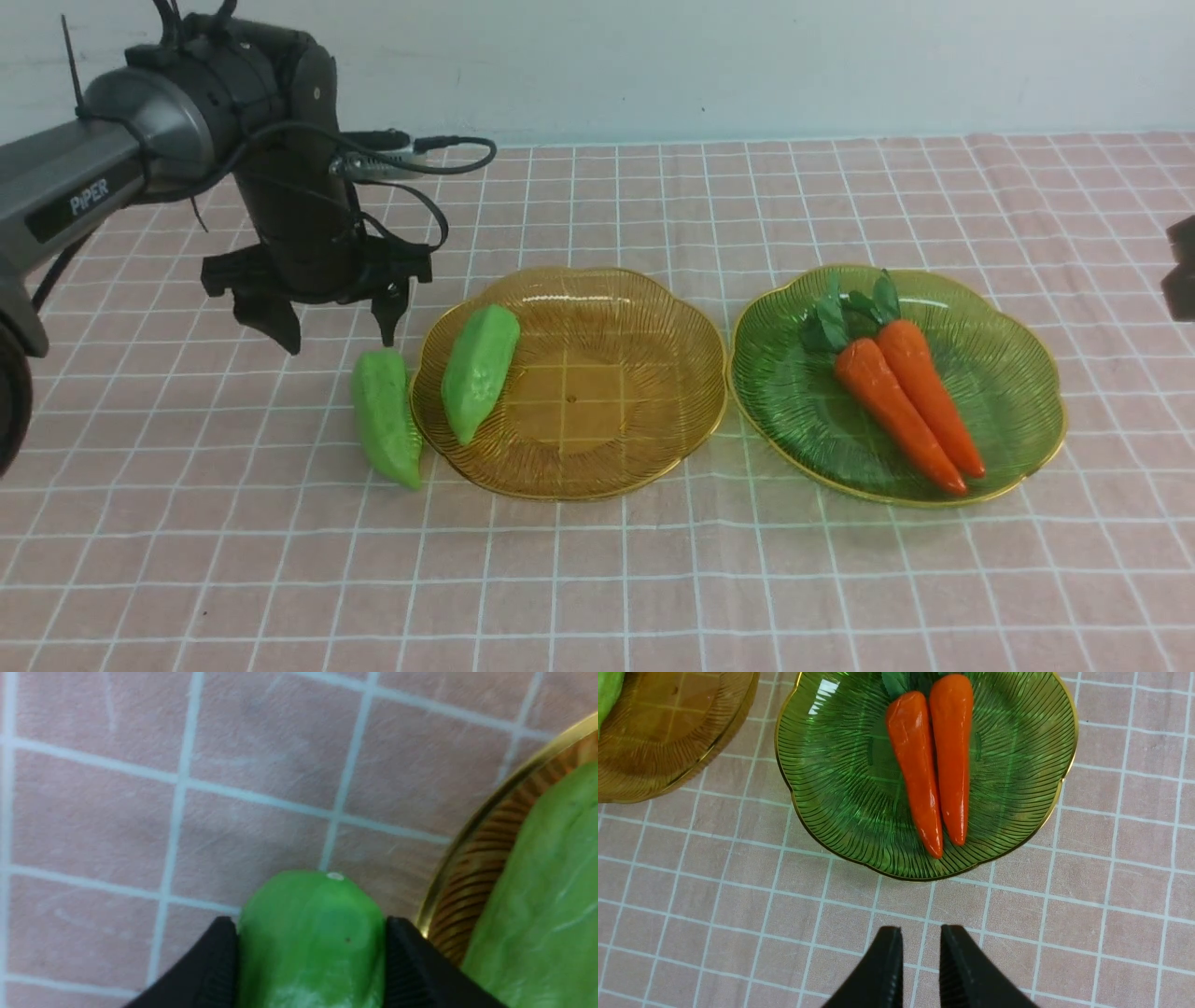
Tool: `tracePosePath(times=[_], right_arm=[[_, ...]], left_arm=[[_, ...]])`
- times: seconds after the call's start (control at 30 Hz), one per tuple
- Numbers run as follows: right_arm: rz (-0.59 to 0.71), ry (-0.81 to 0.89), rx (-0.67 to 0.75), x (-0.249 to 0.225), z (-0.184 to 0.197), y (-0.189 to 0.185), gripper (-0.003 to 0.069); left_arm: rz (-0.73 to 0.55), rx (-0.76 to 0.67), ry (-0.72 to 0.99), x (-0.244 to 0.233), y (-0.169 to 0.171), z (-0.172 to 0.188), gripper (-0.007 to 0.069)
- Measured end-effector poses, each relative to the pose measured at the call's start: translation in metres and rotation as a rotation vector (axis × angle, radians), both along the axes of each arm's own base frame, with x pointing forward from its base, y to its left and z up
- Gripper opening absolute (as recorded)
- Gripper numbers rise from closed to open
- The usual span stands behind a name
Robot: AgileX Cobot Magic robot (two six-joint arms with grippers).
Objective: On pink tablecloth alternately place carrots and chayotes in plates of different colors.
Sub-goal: 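Pick up the cucumber and place it on the yellow plate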
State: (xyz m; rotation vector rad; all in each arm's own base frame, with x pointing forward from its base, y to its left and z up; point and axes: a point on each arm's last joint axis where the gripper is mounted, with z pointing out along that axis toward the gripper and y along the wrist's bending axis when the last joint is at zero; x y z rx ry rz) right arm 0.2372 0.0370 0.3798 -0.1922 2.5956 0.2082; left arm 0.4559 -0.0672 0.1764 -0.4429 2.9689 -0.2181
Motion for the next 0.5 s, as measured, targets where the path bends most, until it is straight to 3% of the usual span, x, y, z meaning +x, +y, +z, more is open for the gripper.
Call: tracePosePath(times=[0.13, 0.33, 0.5], right_arm=[[0.000, 0.000, 0.000, 0.000, 0.000, 0.000, 0.0108], [0.000, 0.000, 0.000, 0.000, 0.000, 0.000, 0.0108], [0.000, 0.000, 0.000, 0.000, 0.000, 0.000, 0.0108]], left_arm=[[-0.027, 0.067, 0.015, -0.004, 0.006, 0.007, 0.0277], [-0.036, 0.072, -0.061, -0.009, 0.006, 0.058, 0.0269], [-0.123, -0.098, -0.144, -0.013, -0.043, 0.094, 0.0269]])
